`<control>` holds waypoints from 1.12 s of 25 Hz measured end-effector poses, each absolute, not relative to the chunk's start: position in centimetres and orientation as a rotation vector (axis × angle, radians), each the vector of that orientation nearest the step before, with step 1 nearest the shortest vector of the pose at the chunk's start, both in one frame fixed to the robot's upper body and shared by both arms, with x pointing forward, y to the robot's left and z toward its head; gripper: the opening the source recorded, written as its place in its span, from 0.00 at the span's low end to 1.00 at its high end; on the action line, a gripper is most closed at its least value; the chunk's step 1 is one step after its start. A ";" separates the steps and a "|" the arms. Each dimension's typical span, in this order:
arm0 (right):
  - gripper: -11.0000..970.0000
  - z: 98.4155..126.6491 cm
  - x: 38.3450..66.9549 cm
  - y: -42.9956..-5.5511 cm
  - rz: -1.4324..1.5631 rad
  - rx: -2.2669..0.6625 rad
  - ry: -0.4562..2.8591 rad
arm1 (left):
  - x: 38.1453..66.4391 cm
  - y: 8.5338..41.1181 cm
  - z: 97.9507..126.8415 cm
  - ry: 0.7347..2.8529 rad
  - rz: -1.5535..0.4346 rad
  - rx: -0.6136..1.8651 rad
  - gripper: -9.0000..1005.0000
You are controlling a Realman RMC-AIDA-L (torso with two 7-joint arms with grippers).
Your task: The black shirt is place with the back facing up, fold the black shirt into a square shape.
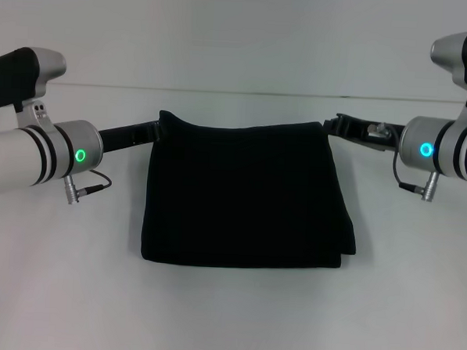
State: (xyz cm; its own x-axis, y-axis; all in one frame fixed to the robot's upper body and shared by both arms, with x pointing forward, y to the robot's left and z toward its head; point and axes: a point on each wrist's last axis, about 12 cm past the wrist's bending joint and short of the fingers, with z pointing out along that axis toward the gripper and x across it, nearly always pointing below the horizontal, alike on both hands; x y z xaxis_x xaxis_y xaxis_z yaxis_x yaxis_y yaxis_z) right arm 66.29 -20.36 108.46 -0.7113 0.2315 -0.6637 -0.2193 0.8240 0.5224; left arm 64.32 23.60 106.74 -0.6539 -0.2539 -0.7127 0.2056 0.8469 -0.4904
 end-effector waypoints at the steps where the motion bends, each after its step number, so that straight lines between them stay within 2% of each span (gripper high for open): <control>1: 0.03 108.3 66.2 -20.4 0.759 0.017 2.241 | 64.3 23.6 106.7 2.176 -0.694 -0.035 0.04; 7: 0.06 107.4 65.4 -20.9 0.763 0.048 2.251 | 64.4 23.6 106.8 2.174 -0.693 -0.038 0.05; 17: 0.29 107.2 64.3 -24.7 0.803 0.150 2.122 | 64.4 23.7 106.8 2.173 -0.692 -0.043 0.05; 28: 0.74 107.0 63.8 -25.3 0.793 0.112 2.118 | 65.2 23.3 107.6 2.157 -0.681 -0.023 0.06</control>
State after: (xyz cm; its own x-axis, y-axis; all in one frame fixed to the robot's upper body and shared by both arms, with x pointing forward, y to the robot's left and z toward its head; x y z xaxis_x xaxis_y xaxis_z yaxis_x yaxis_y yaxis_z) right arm 63.84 -25.29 106.98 -0.6349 0.3455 -0.6910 -0.1933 0.7950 0.5750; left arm 65.17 23.34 107.63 -0.6378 -0.2479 -0.7292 0.2160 0.8513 -0.4782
